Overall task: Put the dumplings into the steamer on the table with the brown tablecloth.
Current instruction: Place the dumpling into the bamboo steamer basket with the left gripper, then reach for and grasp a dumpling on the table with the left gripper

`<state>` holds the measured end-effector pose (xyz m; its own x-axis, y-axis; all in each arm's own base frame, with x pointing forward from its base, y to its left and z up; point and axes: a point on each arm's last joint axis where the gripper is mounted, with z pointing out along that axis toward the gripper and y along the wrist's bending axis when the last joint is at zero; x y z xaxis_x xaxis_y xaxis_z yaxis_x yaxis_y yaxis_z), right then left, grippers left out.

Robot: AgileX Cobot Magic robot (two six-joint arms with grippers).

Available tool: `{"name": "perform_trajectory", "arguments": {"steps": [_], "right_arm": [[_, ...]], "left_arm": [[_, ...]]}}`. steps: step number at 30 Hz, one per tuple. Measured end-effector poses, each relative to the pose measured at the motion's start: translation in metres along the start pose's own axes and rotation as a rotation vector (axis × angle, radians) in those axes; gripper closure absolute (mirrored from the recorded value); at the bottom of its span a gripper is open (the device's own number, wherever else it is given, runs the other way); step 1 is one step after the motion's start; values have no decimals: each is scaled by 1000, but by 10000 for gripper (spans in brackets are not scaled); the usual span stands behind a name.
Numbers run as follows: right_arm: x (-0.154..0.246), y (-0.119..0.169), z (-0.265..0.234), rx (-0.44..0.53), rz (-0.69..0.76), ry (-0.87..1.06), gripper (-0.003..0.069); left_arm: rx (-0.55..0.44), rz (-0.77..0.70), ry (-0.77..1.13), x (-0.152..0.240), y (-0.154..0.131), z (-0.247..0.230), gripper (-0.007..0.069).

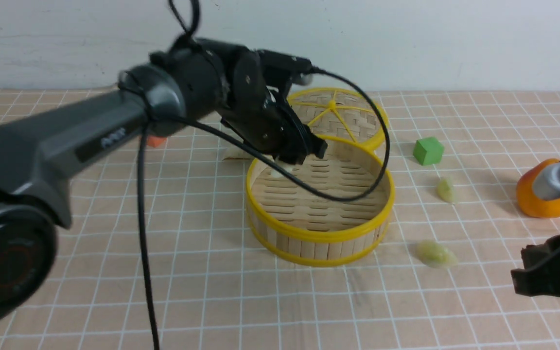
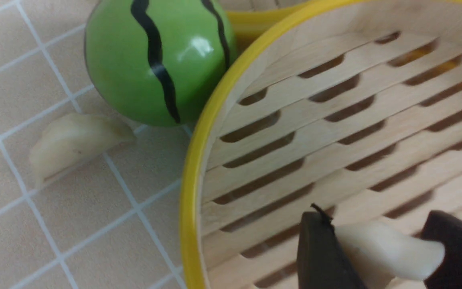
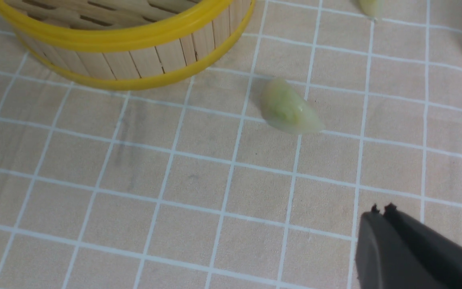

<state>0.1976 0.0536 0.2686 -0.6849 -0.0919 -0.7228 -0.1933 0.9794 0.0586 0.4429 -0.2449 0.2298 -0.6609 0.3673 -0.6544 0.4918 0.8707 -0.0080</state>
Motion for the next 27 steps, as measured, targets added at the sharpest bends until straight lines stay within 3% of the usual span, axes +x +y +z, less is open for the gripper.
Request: {"name": "perform_trajectory", "arguments": {"steps": [4, 10, 14, 16, 21, 24, 27], "right_arm": [[0, 0, 0, 1, 0, 5, 651], [1, 0, 0, 1, 0, 7, 644], [1, 0, 2, 1, -1, 13, 641], [1, 0, 5, 2, -3, 24, 638], [5, 0, 22, 8, -4, 90, 634], [9, 0, 33, 11, -2, 135, 631], [10, 1, 39, 5, 19, 155, 628]], "left_arm": [[-33, 2, 24, 8, 3, 25, 316], [-84, -53, -21, -20, 8, 2, 151], [-147, -103, -94, -41, 26, -20, 104], [-177, -141, -126, -46, 40, -25, 101], [-254, -407, -182, -36, 109, -14, 109], [-252, -483, -188, -25, 129, 6, 120], [-229, -495, -213, -20, 131, 24, 144]]}}
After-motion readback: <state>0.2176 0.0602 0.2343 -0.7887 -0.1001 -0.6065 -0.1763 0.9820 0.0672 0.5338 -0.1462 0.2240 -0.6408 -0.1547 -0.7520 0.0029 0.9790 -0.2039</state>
